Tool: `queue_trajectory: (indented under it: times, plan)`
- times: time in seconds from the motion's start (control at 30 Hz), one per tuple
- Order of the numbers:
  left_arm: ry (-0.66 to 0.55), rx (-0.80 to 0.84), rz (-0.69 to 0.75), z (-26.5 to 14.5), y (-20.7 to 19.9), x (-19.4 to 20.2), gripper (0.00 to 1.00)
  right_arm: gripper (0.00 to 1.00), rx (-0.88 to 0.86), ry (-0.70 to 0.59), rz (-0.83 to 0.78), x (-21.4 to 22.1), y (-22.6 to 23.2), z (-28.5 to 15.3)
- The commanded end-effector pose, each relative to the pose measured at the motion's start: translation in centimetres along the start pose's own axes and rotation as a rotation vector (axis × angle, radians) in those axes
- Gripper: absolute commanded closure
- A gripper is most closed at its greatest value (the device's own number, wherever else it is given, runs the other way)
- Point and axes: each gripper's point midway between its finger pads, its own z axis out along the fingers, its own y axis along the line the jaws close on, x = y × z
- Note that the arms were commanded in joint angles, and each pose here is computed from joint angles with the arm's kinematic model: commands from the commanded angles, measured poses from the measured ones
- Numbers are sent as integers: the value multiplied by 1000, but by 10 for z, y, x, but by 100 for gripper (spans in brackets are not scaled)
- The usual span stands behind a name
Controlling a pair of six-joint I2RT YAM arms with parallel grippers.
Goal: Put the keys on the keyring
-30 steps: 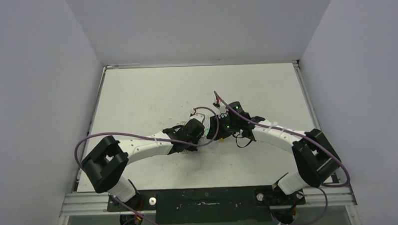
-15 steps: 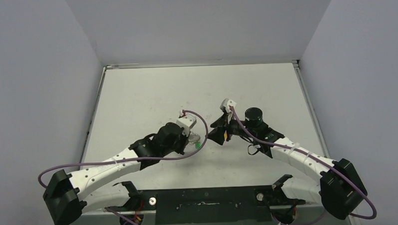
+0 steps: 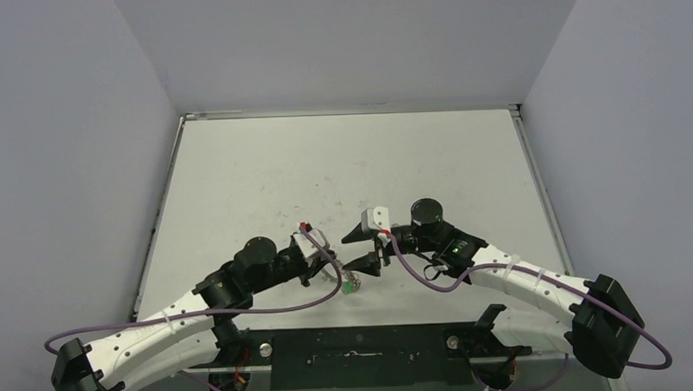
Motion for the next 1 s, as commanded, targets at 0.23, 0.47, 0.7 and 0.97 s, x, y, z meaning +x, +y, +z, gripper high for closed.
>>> queue_trajectory:
  times: [0.23, 0.47, 0.7, 0.97]
  plan:
    - [-252, 89, 108, -7, -15, -66, 100, 53, -21, -26, -144, -19, -3, 9]
    - [-274, 122, 108, -7, -21, -67, 100, 60, 10, -21, -118, -11, -12, 15]
    - [-287, 157, 107, -6, -27, -67, 100, 76, -1, -49, -90, -10, -12, 25]
    - [-296, 165, 106, -5, -29, -65, 100, 100, -10, -38, -83, -7, -12, 28]
